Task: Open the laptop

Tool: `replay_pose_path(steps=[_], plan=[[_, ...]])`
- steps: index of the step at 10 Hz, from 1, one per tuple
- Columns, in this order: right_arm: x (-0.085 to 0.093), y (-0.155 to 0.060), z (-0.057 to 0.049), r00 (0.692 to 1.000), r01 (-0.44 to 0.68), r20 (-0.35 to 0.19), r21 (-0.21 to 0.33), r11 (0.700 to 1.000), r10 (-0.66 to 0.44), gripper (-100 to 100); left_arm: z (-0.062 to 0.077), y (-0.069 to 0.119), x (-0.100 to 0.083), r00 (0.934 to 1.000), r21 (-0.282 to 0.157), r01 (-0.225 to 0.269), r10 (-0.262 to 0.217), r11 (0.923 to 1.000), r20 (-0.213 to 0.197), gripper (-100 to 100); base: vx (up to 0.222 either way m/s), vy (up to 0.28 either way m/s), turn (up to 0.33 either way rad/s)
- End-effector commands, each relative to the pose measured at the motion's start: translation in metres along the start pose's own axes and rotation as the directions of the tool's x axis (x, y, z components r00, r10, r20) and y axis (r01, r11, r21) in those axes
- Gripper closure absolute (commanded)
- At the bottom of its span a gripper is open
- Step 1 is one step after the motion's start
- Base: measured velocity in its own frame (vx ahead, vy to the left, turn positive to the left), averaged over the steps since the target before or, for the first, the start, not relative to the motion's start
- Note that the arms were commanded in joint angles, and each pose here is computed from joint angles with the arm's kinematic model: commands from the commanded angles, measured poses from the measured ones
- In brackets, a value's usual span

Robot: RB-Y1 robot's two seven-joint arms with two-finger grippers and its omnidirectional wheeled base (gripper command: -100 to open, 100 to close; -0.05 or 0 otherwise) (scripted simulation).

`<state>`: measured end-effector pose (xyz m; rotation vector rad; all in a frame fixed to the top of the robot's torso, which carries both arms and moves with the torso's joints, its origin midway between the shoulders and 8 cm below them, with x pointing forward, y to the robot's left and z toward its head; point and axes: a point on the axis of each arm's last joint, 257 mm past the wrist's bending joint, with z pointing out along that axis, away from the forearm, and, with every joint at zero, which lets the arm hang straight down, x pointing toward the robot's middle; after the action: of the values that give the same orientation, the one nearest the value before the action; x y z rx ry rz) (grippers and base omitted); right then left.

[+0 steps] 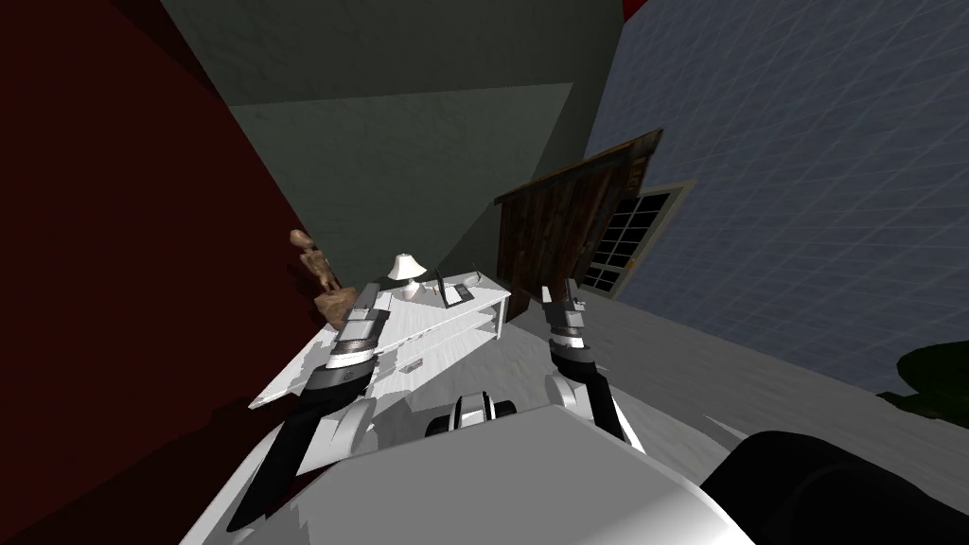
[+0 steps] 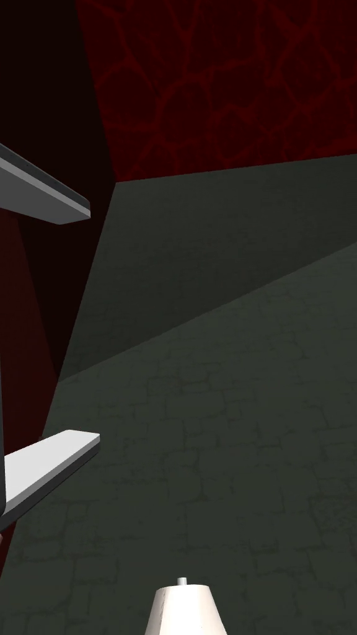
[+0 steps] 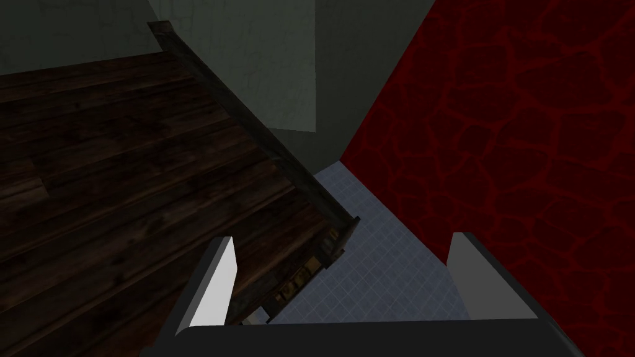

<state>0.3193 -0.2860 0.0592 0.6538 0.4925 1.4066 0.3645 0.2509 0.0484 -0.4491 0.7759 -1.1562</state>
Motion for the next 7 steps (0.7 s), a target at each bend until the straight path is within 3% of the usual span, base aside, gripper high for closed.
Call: replay_pose_path(steps=[1, 4, 7], plan=[[0.000, 0.000, 0.000, 1.000, 0.000, 0.000, 0.000, 1.000, 0.000, 0, 0.003, 0.026, -0.002, 0.9993, -0.075, -0.038, 0.037, 0.9965, -0.010, -100, 0.100, -0.084, 0.034], [0.000, 0.000, 0.000, 1.000, 0.000, 0.000, 0.000, 1.000, 0.000, 0, 0.004, 0.053, -0.005, 0.9975, -0.153, -0.071, 0.069, 0.9856, -0.014, -100, 0.110, -0.081, 0.030], [0.000, 0.000, 0.000, 1.000, 0.000, 0.000, 0.000, 1.000, 0.000, 0, 0.003, 0.077, -0.008, 0.9956, -0.225, -0.093, 0.093, 0.9698, -0.013, -100, 0.084, -0.074, 0.029]])
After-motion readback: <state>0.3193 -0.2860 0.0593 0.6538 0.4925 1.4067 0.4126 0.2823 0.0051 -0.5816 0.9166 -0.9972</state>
